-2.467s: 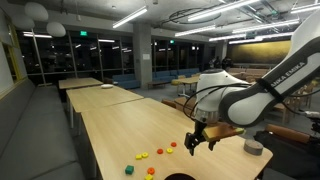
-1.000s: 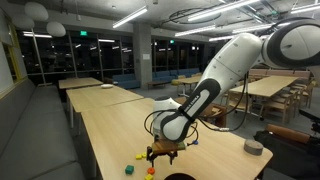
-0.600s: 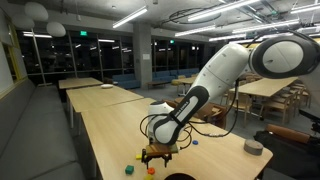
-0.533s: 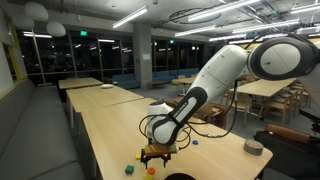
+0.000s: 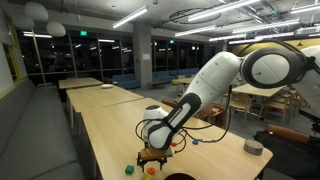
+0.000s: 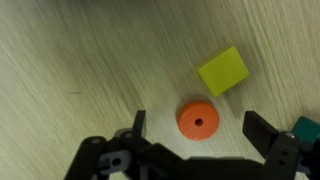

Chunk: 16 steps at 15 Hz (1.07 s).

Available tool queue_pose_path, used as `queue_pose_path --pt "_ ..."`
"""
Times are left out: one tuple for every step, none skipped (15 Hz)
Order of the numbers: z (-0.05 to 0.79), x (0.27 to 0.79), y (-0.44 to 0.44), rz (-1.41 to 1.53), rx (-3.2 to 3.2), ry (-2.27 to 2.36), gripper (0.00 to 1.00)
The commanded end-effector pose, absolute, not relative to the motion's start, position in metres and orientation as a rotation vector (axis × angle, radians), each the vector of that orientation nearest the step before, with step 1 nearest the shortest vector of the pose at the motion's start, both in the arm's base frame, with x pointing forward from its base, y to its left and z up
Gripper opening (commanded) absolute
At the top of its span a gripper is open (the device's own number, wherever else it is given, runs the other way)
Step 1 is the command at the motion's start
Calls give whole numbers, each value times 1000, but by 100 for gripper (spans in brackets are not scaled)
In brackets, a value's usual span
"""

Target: Pick up the yellow and orange object from the table and put them in the bowl

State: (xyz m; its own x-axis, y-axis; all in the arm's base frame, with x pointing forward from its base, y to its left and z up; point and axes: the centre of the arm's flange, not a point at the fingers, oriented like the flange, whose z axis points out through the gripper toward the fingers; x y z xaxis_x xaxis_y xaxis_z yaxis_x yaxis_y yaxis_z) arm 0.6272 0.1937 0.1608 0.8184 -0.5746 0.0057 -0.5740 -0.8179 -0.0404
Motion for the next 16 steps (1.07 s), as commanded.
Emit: queue_pose_path --pt "157 642 200 -22 -2971 919 100" --pt "156 643 199 -21 -2971 919 100" --pt "156 644 199 -18 -2973 919 100" --pt "156 645 199 -15 -2977 914 100" --pt "155 646 198 -12 -2982 911 100" --pt "156 646 197 -9 -2983 910 100" --pt "156 647 196 -6 -2987 910 100" --pt "156 648 195 0 -2989 910 100" --pt "157 648 194 0 -2992 907 100" --pt "158 648 193 3 -2993 906 75" --pt "158 648 193 8 -2995 900 73" --pt "158 647 192 13 -2996 899 66" --pt "158 647 192 17 -2997 898 56" --pt "160 648 192 18 -2998 896 49" --pt "161 648 193 23 -3000 895 42" --pt "162 648 192 27 -3003 893 34"
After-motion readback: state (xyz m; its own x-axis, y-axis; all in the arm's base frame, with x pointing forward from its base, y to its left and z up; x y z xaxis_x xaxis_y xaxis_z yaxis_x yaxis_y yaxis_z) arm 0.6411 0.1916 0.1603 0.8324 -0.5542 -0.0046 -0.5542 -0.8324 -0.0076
